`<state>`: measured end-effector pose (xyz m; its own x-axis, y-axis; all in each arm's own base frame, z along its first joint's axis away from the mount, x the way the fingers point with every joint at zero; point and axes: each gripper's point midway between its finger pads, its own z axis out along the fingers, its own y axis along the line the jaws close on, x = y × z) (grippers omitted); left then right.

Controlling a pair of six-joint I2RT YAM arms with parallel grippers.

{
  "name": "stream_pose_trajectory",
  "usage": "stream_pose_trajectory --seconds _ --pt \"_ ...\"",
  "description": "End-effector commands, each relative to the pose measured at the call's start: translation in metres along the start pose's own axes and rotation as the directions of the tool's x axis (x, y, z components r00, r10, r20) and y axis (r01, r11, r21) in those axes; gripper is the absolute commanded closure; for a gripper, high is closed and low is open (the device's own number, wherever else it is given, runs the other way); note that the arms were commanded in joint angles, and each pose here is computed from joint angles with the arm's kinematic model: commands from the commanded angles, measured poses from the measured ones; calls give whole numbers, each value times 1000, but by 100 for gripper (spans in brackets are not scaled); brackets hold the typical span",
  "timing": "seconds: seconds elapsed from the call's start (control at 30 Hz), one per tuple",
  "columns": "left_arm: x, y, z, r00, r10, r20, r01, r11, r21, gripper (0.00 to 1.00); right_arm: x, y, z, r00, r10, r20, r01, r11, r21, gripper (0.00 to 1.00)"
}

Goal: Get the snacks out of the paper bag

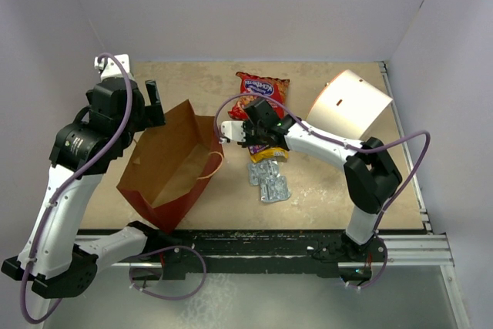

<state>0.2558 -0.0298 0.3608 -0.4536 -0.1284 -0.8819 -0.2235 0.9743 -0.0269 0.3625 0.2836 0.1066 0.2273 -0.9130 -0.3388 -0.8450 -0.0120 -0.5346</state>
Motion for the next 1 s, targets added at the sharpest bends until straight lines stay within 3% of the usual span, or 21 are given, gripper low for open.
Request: stream_pose_trajectory --seconds 0.0,0.17,0.37,0.5,0.57,0.6,0.73,0.83,0.97 --pt "-28 -5 -14 997 -15 74 11 998 63 1 -18 -30 -34 996 59 64 -65 993 98 69" --pt "-41 -3 -29 993 -34 110 24 995 95 1 -35 -41 -65 981 109 163 -133 981 140 55" --pt "-43 1 -42 990 -46 136 29 992 122 1 -46 -45 -87 908 318 272 -367 917 153 47" --pt "-48 1 -51 987 -19 158 -6 988 153 1 -67 -62 -112 763 513 394 -594 796 115 33" --pt "-56 -1 -60 982 -10 190 -26 982 186 1 -75 -77 -134 676 583 450 -691 713 115 17" --pt "-61 -2 -65 978 -10 209 -35 978 208 1 -78 -86 -146 627 614 479 -738 666 113 2" --pt "-85 -13 -89 951 -46 306 -56 948 315 1 -80 -115 -207 408 707 578 -895 436 98 0" --pt "-101 -25 -106 927 -98 363 -64 911 408 1 -71 -128 -260 278 744 608 -956 273 104 0" --pt "-114 -45 -120 905 -173 388 -61 851 521 1 -51 -116 -314 187 753 631 -982 162 98 0"
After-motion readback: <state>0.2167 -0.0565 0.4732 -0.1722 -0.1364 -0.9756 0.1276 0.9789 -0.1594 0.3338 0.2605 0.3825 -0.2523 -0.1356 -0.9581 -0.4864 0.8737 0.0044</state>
